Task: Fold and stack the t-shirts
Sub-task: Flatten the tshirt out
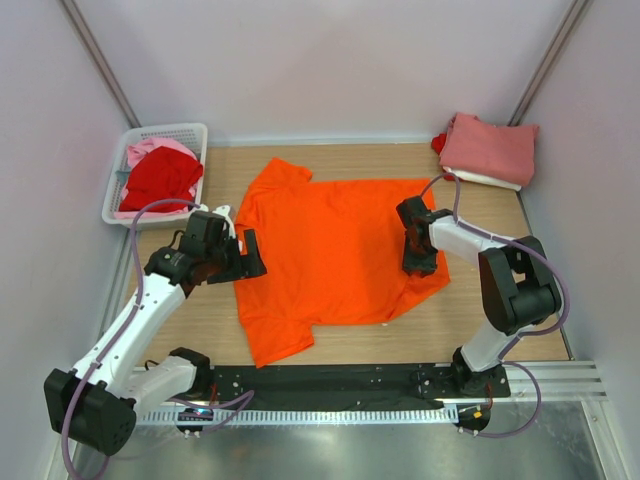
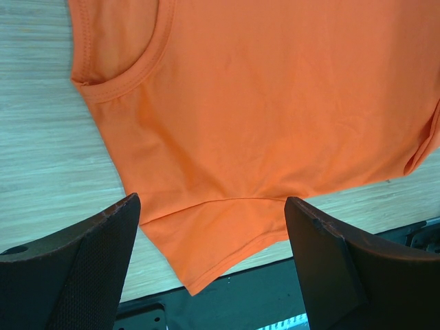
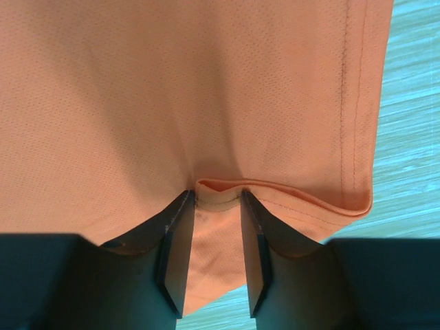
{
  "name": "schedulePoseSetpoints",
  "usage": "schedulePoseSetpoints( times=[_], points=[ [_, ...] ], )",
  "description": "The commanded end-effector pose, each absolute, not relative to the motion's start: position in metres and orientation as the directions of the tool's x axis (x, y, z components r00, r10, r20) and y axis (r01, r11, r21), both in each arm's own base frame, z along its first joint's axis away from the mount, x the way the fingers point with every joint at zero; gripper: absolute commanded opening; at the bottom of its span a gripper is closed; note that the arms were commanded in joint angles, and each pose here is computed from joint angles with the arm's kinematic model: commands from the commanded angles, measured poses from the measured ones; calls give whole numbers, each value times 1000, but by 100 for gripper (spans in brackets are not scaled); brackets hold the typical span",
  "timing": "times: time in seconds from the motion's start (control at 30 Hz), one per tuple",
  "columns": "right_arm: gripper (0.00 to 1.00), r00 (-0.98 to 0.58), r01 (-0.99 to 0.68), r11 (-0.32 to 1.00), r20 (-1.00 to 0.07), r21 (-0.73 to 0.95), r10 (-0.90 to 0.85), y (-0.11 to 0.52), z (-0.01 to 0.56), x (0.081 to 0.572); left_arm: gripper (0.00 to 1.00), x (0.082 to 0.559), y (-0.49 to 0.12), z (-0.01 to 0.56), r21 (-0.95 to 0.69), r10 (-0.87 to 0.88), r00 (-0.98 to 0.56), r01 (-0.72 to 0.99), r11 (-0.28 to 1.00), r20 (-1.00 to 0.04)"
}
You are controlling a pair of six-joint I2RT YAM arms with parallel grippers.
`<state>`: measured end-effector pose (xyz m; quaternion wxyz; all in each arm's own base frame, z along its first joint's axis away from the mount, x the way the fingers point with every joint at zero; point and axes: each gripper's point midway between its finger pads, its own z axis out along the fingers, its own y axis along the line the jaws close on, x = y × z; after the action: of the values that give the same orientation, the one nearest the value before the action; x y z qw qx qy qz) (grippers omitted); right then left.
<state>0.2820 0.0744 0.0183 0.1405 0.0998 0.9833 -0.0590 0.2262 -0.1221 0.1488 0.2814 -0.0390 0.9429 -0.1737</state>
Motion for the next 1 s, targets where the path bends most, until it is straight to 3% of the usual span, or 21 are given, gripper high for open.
schedulePoseSetpoints(
  times=[0.0,0.27,0.53,0.57,0.73,0.77,0.87,0.97],
  points=[
    [38,-931,228,968,-316,-102,185,71,17,286,86,232,-124,155,-355,-173,-819,40,934,-547],
    [18,-918,242,964,-347,-113,189,66,32,286,86,232,-124,154,-354,-172,-820,40,934,-546],
    [7,-890,267,961,-400,-70,218,60,65,266,86,234,-122,150,-340,-179,-823,18,940,-539],
    [1,-884,274,960,-409,-57,228,60,68,263,86,233,-121,148,-337,-184,-828,6,941,-530],
    [1,-815,294,955,-509,48,277,72,94,239,85,229,-121,150,-347,-217,-837,-35,937,-501],
    [1,-776,337,933,-524,125,351,77,108,236,85,222,-124,150,-368,-222,-850,-36,929,-477],
    [1,-725,365,879,-498,308,476,94,119,226,84,208,-137,156,-457,-269,-867,-54,888,-420],
    [1,-694,397,834,-469,383,546,96,109,212,83,192,-141,152,-503,-326,-873,-111,857,-362]
  ],
)
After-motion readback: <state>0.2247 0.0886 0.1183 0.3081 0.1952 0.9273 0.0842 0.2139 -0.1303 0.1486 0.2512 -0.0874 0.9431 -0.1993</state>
